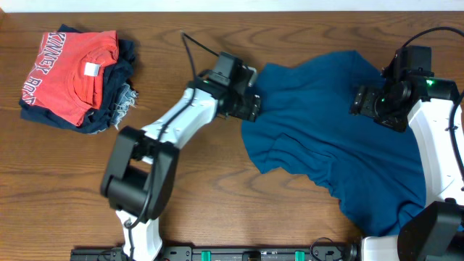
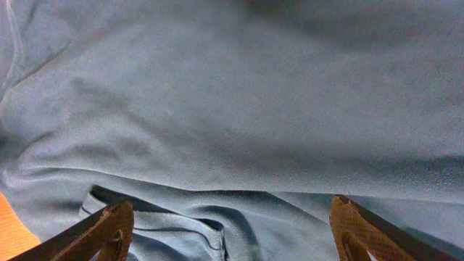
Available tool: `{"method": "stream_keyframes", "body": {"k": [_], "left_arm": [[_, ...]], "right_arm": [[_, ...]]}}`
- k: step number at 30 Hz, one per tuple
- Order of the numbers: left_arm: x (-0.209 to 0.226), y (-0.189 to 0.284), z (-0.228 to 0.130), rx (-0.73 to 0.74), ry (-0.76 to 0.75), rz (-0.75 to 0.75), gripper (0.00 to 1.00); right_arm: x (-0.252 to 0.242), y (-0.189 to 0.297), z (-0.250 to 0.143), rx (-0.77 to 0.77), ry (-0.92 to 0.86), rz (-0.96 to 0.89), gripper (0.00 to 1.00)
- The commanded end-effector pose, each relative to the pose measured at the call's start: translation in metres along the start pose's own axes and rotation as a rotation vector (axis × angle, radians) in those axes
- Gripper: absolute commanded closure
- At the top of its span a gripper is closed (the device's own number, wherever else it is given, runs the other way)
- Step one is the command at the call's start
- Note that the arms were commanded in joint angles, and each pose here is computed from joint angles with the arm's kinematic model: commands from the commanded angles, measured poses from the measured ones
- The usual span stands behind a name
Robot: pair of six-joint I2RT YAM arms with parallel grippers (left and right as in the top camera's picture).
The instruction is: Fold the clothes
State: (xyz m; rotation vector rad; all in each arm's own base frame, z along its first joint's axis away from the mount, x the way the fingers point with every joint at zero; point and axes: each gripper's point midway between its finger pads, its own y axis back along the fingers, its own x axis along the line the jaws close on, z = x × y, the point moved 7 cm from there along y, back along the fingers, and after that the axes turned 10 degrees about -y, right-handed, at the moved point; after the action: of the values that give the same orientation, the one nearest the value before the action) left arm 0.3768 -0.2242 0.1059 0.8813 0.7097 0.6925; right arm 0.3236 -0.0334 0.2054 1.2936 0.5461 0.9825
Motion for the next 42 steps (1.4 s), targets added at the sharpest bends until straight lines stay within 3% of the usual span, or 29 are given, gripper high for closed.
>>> {"method": "stream_keyframes", "body": {"k": [1, 5, 6, 7, 11, 15, 19, 22, 29, 32, 36, 42], "left_arm": [[0.001, -0.027, -0.012, 0.064, -0.017, 0.055, 0.21], [-0.004, -0.039, -0.013, 0.067, -0.036, 0.046, 0.22], [-0.006, -0.039, -0.012, 0.063, -0.040, 0.044, 0.28], [-0.007, -0.040, -0.012, 0.061, -0.044, 0.043, 0.35], [-0.007, -0.040, -0.012, 0.059, -0.047, 0.060, 0.94], [0.025, -0.030, -0.021, 0.111, 0.029, 0.286, 0.94], [0.085, 0.010, -0.037, 0.172, 0.174, 0.571, 0.94], [0.125, 0.045, -0.046, 0.179, 0.275, 0.658, 0.94], [0.174, 0.103, -0.063, 0.108, 0.477, 0.589, 0.92], [0.169, 0.119, -0.059, 0.073, 0.455, 0.550, 0.83], [0.155, 0.147, -0.051, 0.019, 0.433, 0.560, 0.59], [0.129, 0.194, -0.040, -0.101, 0.406, 0.549, 0.51]], "right_arm": [[-0.004, -0.003, -0.001, 0.011, 0.004, -0.013, 0.16], [-0.004, -0.003, -0.001, 0.013, 0.004, -0.014, 0.16], [-0.004, -0.003, -0.002, 0.014, 0.004, -0.014, 0.16], [-0.004, -0.003, -0.002, 0.014, 0.004, -0.014, 0.16], [-0.004, -0.003, -0.001, 0.013, 0.004, -0.015, 0.16], [-0.004, -0.003, -0.002, 0.014, 0.004, -0.015, 0.16], [-0.006, -0.003, -0.001, 0.006, 0.004, -0.032, 0.14], [-0.010, -0.004, 0.001, -0.011, 0.004, -0.068, 0.12], [-0.015, -0.021, 0.001, -0.005, -0.002, -0.087, 0.12], [-0.029, -0.037, 0.004, -0.021, -0.075, -0.145, 0.17], [-0.057, -0.055, 0.007, 0.025, -0.175, -0.197, 0.22], [-0.094, -0.083, 0.015, 0.112, -0.306, -0.151, 0.22]]}}
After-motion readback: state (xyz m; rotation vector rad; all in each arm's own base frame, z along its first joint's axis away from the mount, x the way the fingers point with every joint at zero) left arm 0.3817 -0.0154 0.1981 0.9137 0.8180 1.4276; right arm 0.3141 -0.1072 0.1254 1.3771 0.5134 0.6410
